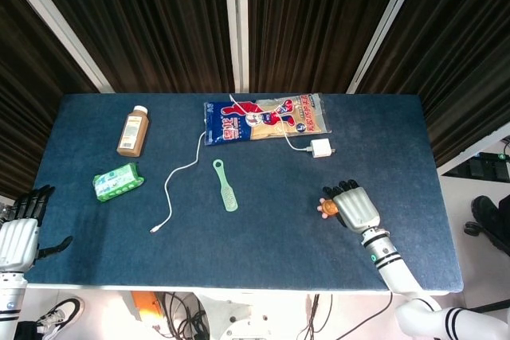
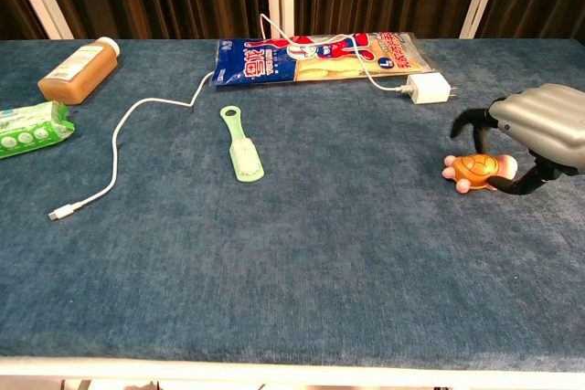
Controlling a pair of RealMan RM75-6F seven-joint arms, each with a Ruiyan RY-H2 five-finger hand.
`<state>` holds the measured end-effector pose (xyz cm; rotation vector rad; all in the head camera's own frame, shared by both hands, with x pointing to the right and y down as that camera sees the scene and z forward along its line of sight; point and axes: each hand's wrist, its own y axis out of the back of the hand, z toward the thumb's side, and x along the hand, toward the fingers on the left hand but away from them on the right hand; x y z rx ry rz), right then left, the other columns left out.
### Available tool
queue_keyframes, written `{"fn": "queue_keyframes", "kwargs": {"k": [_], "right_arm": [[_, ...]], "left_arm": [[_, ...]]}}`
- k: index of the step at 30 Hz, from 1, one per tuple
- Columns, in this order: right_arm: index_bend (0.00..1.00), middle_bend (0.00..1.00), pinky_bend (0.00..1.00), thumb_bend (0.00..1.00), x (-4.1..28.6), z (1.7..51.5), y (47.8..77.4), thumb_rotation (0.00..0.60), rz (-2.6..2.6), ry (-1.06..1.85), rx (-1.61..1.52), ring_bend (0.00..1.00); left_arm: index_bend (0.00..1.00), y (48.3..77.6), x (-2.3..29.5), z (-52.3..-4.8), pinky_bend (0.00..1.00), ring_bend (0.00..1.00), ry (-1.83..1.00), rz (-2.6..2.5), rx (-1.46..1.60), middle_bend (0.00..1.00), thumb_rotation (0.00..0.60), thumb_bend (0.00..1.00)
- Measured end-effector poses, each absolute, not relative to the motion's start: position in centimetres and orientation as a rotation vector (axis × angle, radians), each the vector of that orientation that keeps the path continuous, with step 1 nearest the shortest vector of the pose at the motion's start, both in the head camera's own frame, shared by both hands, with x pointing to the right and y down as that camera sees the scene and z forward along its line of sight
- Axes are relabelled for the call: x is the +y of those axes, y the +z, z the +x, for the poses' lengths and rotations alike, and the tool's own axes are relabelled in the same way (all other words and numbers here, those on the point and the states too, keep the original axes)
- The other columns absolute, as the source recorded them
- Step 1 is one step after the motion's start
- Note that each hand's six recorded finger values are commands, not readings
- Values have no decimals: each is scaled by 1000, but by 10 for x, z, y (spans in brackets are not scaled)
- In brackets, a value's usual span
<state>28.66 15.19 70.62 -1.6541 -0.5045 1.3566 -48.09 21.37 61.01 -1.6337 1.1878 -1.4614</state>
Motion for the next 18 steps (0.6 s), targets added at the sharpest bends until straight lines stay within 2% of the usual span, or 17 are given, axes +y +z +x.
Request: {"fn": "queue_keyframes", "kwargs": {"k": [4, 7, 12, 18], "right_arm": [[253, 284, 257, 234, 151, 285, 704, 600, -1647, 1348, -504, 247], [312, 298, 271, 236, 152, 283, 705, 600, -1651, 1344, -498, 281], [481, 412, 326, 253, 154, 280, 710, 600, -1643, 1342, -481, 408], [751, 613, 458, 321, 154, 275, 717, 600, -1621, 1317, -478, 602]], "left_arm": [[42, 610, 214, -482, 41, 0, -1463, -1633, 1191, 32, 600, 145], [42, 610, 214, -482, 42, 0, -1465, -1636, 1193, 32, 600, 144], [41, 611, 214, -483, 44, 0, -1465, -1638, 1197, 33, 600, 144], [42, 612, 215, -484, 46, 0, -1467, -1642, 1202, 33, 600, 144]]}}
